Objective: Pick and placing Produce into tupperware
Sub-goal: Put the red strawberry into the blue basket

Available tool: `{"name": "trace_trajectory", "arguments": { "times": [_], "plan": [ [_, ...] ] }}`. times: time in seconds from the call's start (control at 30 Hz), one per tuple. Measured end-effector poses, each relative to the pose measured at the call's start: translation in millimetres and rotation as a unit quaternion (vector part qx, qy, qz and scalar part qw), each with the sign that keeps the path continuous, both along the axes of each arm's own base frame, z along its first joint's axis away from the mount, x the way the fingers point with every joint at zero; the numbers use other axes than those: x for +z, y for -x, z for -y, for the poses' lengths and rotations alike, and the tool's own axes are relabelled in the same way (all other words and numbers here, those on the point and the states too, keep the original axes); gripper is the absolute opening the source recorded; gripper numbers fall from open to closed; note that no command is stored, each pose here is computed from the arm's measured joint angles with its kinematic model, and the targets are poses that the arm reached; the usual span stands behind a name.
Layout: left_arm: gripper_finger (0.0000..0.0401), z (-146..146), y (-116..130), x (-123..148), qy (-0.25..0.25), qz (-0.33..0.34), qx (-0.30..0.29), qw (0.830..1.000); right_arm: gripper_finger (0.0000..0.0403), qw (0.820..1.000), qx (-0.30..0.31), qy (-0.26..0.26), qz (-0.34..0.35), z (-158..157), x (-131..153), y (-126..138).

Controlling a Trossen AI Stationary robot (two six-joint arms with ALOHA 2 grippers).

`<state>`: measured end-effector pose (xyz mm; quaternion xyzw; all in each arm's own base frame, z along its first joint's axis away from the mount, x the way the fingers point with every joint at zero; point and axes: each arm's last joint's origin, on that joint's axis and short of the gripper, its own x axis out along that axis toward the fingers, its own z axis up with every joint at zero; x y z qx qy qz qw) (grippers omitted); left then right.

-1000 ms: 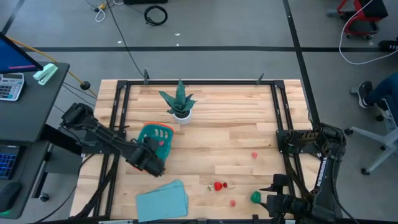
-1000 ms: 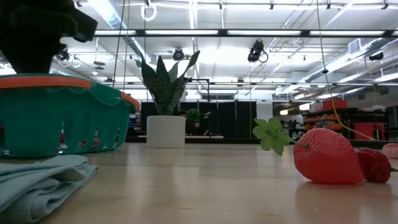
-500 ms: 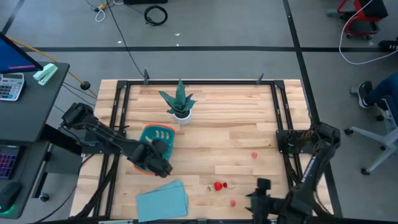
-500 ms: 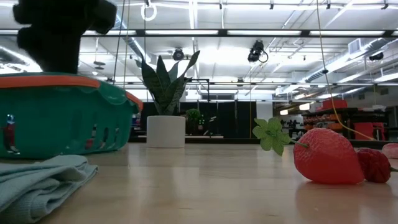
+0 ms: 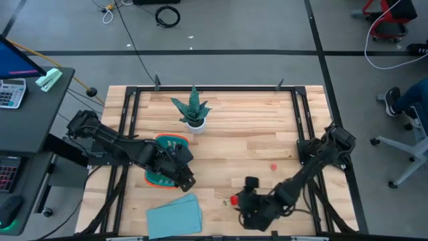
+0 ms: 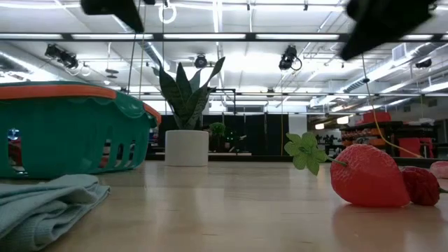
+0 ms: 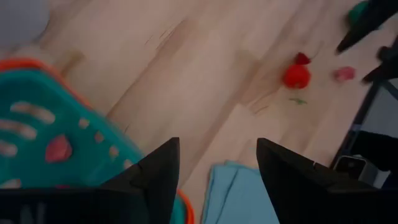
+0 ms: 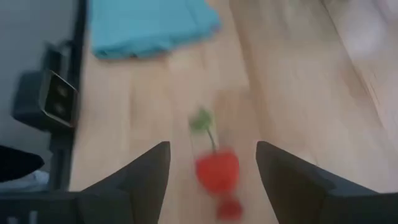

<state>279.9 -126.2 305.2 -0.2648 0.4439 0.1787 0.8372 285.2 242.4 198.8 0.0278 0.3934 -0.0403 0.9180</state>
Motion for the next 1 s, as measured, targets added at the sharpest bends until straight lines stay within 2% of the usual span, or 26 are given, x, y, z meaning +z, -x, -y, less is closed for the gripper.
{"name": "trace_trajectory", "arguments": {
  "times": [0.13,0.77,0.9,1.0],
  "plan": [
    [0.0213,0,-2,2,-0.014,0.013,-0.015,1.000,0.0252,0.999,0.033,0.012,0.022,4,-6,-19],
    [0.0203,2,-1,1,-0.020,0.012,-0.024,0.999,0.0251,0.996,0.050,0.014,-0.076,27,-65,-49],
    [0.0197,7,1,1,-0.019,0.013,-0.030,0.999,0.0234,0.994,0.053,0.007,-0.097,30,-77,-53],
    [0.0193,11,3,1,-0.019,0.013,-0.038,0.999,0.0202,0.994,0.051,0.008,-0.098,32,-79,-55]
  ]
}}
